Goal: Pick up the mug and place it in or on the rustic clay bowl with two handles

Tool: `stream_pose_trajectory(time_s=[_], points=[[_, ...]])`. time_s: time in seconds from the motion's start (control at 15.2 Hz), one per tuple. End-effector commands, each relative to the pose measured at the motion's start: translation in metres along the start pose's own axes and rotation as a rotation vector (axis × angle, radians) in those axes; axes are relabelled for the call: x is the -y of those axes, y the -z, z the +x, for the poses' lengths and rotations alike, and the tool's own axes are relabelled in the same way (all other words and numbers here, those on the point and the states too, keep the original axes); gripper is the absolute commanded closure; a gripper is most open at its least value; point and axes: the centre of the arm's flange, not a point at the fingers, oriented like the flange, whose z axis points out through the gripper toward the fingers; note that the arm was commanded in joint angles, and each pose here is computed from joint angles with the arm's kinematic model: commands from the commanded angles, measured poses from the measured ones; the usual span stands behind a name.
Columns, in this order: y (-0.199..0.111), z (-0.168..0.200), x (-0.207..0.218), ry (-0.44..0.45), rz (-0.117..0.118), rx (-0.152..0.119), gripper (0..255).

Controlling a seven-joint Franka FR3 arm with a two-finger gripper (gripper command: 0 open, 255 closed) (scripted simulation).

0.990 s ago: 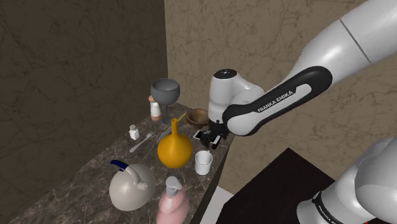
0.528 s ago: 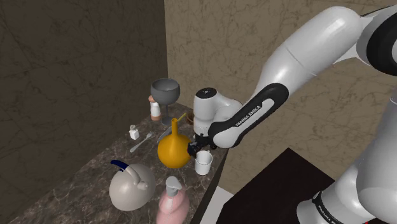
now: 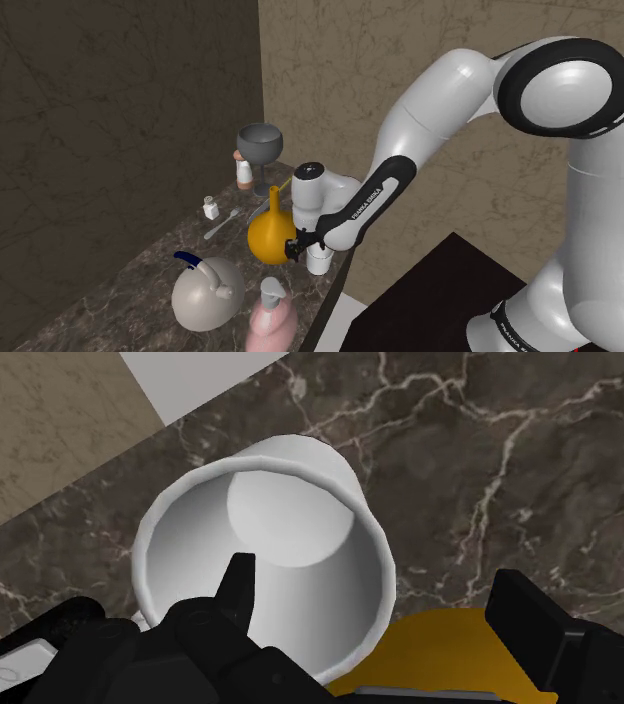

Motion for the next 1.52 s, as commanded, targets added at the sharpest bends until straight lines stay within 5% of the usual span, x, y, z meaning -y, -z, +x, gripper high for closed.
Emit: stream_pose_trajectory(time_s=[0.0, 0.66, 0.73, 1.45], points=[[-0.01, 0.0, 0.0, 0.0, 0.0, 0.0, 0], [-0.019, 0.0, 0.0, 0.0, 0.0, 0.0, 0], [-0.019, 0.0, 0.0, 0.0, 0.0, 0.0, 255], [-0.008, -0.001, -0.001, 0.0, 0.0, 0.0, 255]])
